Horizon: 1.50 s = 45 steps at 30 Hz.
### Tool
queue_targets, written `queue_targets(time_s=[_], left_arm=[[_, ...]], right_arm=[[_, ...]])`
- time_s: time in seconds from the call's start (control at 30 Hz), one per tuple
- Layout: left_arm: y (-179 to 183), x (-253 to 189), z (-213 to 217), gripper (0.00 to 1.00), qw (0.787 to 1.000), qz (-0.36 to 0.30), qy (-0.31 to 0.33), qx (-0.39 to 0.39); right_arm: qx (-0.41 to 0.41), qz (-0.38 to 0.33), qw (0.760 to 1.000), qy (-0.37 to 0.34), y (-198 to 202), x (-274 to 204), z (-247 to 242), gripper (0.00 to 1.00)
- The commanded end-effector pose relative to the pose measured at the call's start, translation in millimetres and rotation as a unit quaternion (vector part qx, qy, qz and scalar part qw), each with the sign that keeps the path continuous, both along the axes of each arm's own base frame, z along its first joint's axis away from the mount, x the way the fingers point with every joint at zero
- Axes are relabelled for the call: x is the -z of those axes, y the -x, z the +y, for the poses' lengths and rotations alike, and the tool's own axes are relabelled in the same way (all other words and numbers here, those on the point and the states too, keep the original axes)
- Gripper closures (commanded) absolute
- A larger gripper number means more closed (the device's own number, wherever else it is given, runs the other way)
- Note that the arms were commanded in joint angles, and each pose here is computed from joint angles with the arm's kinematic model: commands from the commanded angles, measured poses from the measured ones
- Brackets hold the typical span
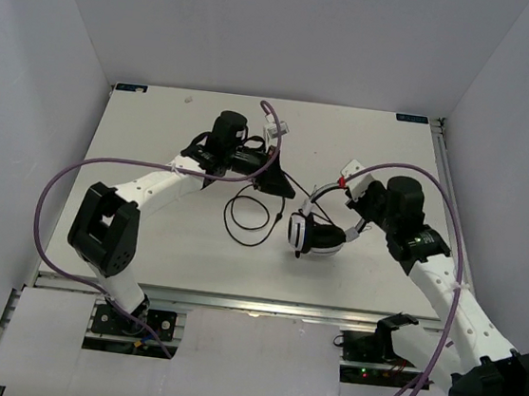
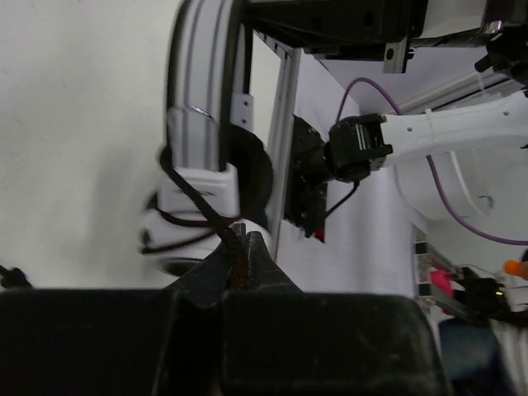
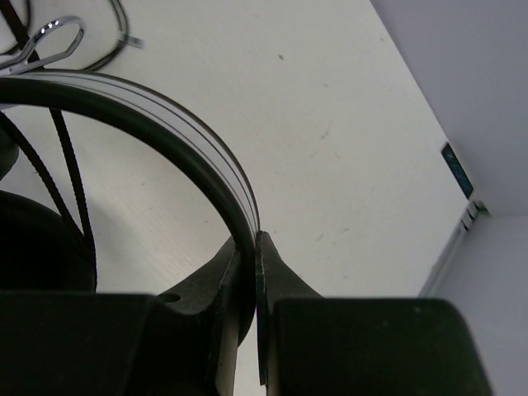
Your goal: Wrap the headphones
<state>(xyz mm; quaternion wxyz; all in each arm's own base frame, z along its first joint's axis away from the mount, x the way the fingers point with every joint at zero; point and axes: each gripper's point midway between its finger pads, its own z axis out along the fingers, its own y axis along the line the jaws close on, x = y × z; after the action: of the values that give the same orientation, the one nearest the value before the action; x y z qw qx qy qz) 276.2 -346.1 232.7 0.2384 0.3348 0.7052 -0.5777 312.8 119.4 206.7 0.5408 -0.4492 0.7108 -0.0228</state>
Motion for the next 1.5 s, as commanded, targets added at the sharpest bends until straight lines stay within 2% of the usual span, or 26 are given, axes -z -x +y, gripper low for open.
queue_targets(time_s=[0.0, 0.2, 0.3, 0.33, 0.4, 0.6, 1.0, 1.2, 1.47], left_arm=[[29, -14, -7, 1.0, 0.995, 0.092, 0.003, 0.04], [41, -12, -17, 0.93, 0.989, 0.141, -0.01, 0.031], [34, -13, -21, 0.81, 0.989, 0.149, -0.012, 0.001], [33, -17, -25, 0.8, 0.988, 0.152, -0.004, -0.002], [31, -16, -32, 0.69, 0.987, 0.161, 0.002, -0.014], [29, -25, -66, 0.45, 0.99, 0.131, 0.019, -0.041], [38, -16, -91, 0.34, 0.997, -0.017, 0.035, -0.07], [36, 26, -93, 0.34, 0.994, -0.073, 0.028, -0.073], [53, 70, -89, 0.32, 0.99, -0.124, 0.029, -0.061]], right_arm=[[0.192, -0.131, 0.972, -0.034, -41, -61, -37, 0.92], [0.296, -0.117, 0.938, -0.136, -61, -76, -43, 0.92], [0.319, -0.105, 0.925, -0.177, -68, -79, -40, 0.92], [0.321, -0.103, 0.919, -0.204, -69, -86, -36, 0.92], [0.326, -0.092, 0.913, -0.227, -74, -89, -31, 0.92], [0.349, -0.072, 0.888, -0.29, -100, -106, -28, 0.92], [0.328, -0.026, 0.866, -0.376, -115, -136, -33, 0.92], [0.293, 0.037, 0.848, -0.439, -115, -159, -30, 0.92], [0.254, 0.056, 0.831, -0.492, -110, -208, -45, 0.92]])
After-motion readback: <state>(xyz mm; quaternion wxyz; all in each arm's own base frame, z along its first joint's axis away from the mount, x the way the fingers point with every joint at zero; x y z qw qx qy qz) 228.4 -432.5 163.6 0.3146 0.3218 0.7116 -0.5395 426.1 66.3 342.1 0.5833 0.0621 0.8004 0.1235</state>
